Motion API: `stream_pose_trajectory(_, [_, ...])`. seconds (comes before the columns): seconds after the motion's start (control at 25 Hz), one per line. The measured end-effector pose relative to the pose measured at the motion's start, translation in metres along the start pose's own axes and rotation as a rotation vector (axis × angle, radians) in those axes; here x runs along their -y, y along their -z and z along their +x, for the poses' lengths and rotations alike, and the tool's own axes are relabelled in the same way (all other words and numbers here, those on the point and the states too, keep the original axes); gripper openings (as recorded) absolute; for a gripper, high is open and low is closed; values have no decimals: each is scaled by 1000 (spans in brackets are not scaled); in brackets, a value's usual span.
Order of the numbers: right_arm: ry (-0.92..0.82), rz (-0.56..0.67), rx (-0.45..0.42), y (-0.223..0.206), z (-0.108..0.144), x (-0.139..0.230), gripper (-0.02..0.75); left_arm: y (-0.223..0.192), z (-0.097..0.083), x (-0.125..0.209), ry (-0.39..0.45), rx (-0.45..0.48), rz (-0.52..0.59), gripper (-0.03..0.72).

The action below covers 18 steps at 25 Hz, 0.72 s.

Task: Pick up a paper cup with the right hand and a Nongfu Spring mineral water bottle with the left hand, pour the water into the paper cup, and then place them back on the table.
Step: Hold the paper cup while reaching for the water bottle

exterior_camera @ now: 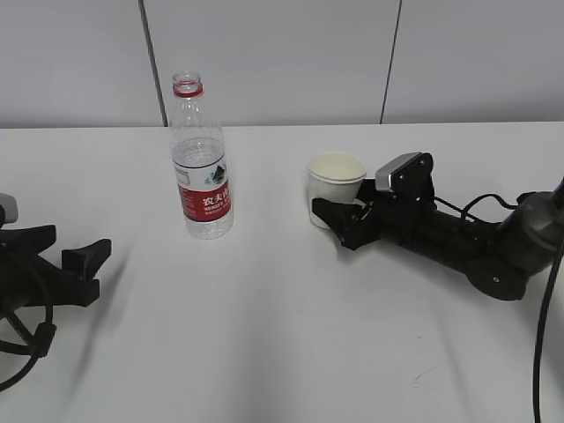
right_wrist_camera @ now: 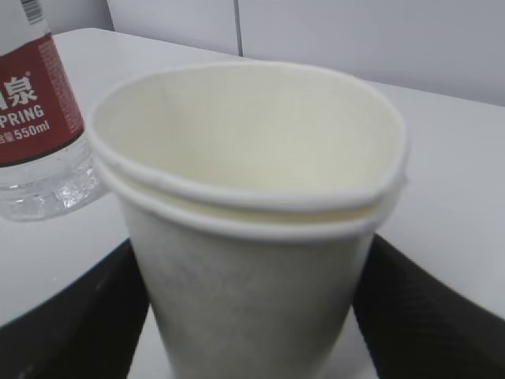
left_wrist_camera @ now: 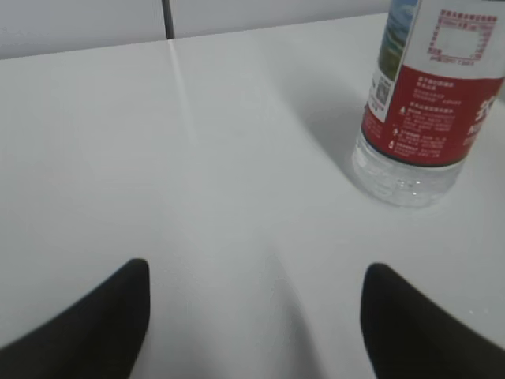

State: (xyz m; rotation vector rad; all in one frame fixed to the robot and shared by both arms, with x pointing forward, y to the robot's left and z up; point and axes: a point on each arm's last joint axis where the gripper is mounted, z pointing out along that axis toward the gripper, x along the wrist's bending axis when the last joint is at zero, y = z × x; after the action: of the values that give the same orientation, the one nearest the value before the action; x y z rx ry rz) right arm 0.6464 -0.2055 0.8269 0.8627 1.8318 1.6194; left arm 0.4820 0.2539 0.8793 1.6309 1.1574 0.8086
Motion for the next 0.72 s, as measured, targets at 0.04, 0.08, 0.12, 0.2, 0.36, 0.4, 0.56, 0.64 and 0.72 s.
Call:
stream_pose_trajectory(0.04, [2,-3,0,-1,-1,-1,587,0,0,0,0,0,0,510])
stream_pose_trajectory(0.08, [5,-7,-1,-1,-1,-2,587,0,0,0,0,0,0,510])
stream_pose_trajectory(0.12, [4,-7,-1,-1,-1,-2,587,0,0,0,0,0,0,510])
stream_pose_trajectory(0.2, [7,-5,-7,-1,0,-2,587,0,0,0,0,0,0,510])
stream_pose_trajectory(0.36, [18,1,-30,-1,2,-1,516,0,0,0,0,0,0,510])
stream_pose_trajectory(0.4, [21,1,-38,-1,2,-1,482,0,0,0,0,0,0,510])
stream_pose_trajectory(0.56, [47,8,-90,-2,7,-1,405,0,0,0,-1,2,0,510])
stream_pose_trajectory(0.64, [70,14,-134,-2,10,-2,398,0,-1,0,-6,12,0,510])
stream_pose_trajectory(0.72, [97,15,-183,-1,14,-8,398,0,-3,0,-16,35,1,510])
